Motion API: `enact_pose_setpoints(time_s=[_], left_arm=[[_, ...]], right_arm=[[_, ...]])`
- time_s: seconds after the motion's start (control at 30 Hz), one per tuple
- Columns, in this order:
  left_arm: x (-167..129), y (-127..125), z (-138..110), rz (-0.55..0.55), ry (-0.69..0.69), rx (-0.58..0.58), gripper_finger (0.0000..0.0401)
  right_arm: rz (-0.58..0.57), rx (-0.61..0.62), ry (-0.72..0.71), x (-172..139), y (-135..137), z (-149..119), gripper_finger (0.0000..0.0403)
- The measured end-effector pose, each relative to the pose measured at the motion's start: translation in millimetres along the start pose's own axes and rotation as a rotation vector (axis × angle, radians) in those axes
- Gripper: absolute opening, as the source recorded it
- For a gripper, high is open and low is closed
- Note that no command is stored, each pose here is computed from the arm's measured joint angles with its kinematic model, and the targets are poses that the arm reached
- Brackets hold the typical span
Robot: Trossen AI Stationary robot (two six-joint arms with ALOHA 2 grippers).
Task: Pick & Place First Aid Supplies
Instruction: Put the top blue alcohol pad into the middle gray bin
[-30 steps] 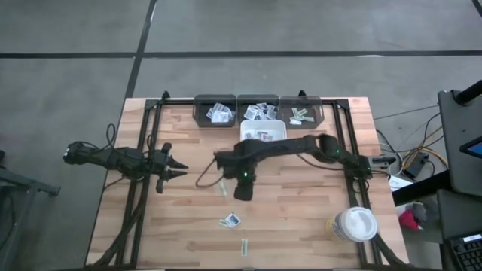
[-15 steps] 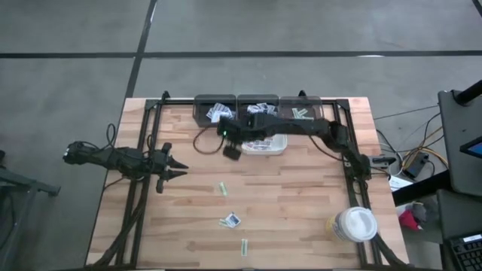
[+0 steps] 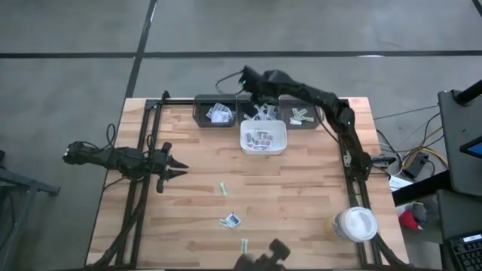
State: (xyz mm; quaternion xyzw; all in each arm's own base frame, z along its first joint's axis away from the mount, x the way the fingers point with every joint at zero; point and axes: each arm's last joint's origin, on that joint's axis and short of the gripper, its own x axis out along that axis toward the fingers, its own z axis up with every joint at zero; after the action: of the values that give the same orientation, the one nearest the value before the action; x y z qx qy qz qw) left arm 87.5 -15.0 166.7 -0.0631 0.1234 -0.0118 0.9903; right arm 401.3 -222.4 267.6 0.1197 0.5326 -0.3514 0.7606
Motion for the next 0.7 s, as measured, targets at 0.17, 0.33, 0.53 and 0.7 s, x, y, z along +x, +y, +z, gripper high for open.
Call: enact_pose_setpoints(time_s=[0.17,0.33,0.53,0.7], left_arm=[[0,0,0,0.001,0.0,0.0,0.0094],[0,0,0,0.001,-0.001,0.0,0.0094],[0,1,0,0.036,-0.009,-0.001,0.0094],[0,2,1,0.085,-0.018,-0.001,0.0094]], right_arm=[[0.096,0.067,0.093,21,-39,-5,0.0008],[0.08,0.019,0.147,37,-59,-13,0.0008],[0.086,-0.06,0.186,48,-59,-22,0.0008],[0.091,-0.132,0.208,57,-54,-29,0.0009]])
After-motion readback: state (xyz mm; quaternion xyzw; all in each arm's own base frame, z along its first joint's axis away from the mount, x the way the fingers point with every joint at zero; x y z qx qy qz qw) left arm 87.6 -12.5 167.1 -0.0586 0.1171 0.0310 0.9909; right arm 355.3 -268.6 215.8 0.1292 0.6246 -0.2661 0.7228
